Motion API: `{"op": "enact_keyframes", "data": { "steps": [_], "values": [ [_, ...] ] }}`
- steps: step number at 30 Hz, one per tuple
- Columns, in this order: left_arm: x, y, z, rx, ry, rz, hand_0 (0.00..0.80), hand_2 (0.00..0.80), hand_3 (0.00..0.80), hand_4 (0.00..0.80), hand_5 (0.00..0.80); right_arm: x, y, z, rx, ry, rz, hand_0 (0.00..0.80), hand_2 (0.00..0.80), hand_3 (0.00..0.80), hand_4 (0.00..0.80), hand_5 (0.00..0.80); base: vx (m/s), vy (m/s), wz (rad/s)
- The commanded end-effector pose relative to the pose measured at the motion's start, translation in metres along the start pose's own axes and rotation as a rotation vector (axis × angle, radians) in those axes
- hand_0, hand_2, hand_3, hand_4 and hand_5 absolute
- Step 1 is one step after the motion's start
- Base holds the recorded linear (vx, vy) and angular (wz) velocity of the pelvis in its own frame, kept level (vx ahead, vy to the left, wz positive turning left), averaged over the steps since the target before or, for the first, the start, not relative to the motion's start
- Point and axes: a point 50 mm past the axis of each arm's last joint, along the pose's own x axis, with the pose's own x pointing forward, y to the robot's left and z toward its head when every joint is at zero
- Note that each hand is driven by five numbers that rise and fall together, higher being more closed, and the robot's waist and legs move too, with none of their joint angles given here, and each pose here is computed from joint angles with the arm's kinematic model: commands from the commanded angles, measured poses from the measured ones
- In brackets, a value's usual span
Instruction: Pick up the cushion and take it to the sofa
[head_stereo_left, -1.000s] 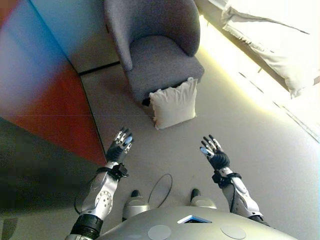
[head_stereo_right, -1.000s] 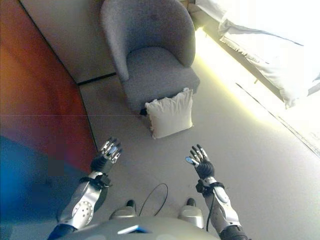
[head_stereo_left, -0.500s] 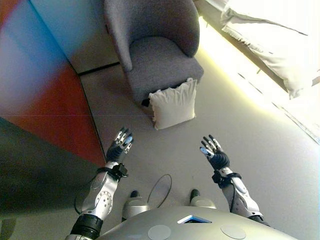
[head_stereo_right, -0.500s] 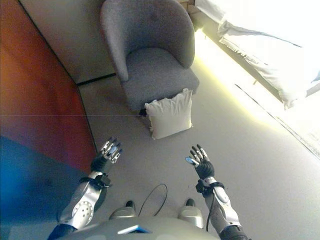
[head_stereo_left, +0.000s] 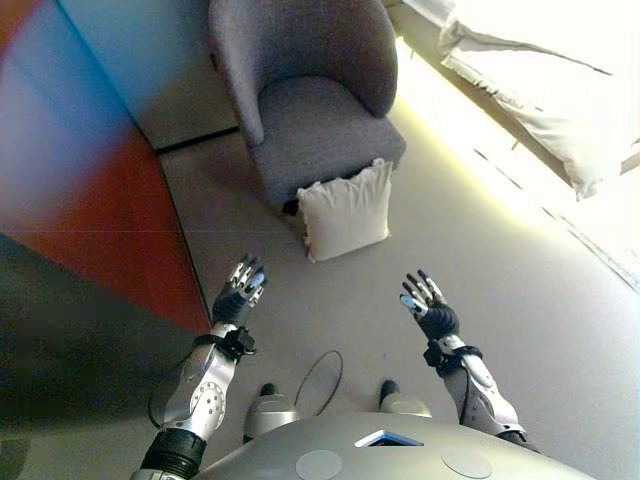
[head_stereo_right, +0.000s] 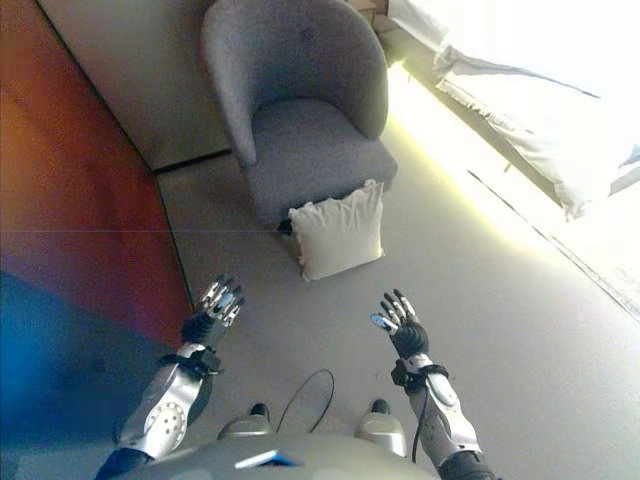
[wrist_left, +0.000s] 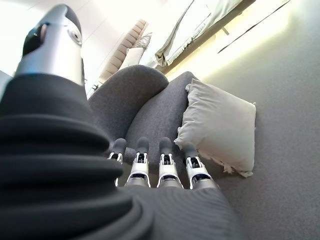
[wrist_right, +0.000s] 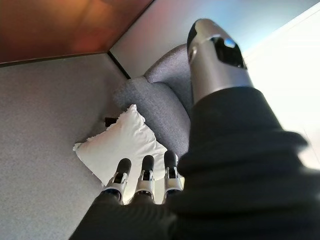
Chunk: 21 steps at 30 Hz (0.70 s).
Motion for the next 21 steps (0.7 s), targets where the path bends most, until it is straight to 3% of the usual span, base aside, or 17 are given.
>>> {"op": "enact_keyframes", "data": {
  "steps": [1,21],
  "values": [
    [0.0,-0.003,0.025,0.04,-0.117,-0.052,0.0,0.0,0.0,0.0,0.0,0.006,0.015,0.022,-0.013,-0.1,0.084,0.0,0.0,0.0,0.0,0.0,0.022,-0.02,-0.12],
    [-0.004,-0.006,0.021,0.034,-0.098,-0.081,0.0,0.0,0.0,0.0,0.0,0.0,0.008,0.026,-0.019,-0.104,0.073,0.0,0.0,0.0,0.0,0.0,0.02,-0.039,-0.05]
  ]
}}
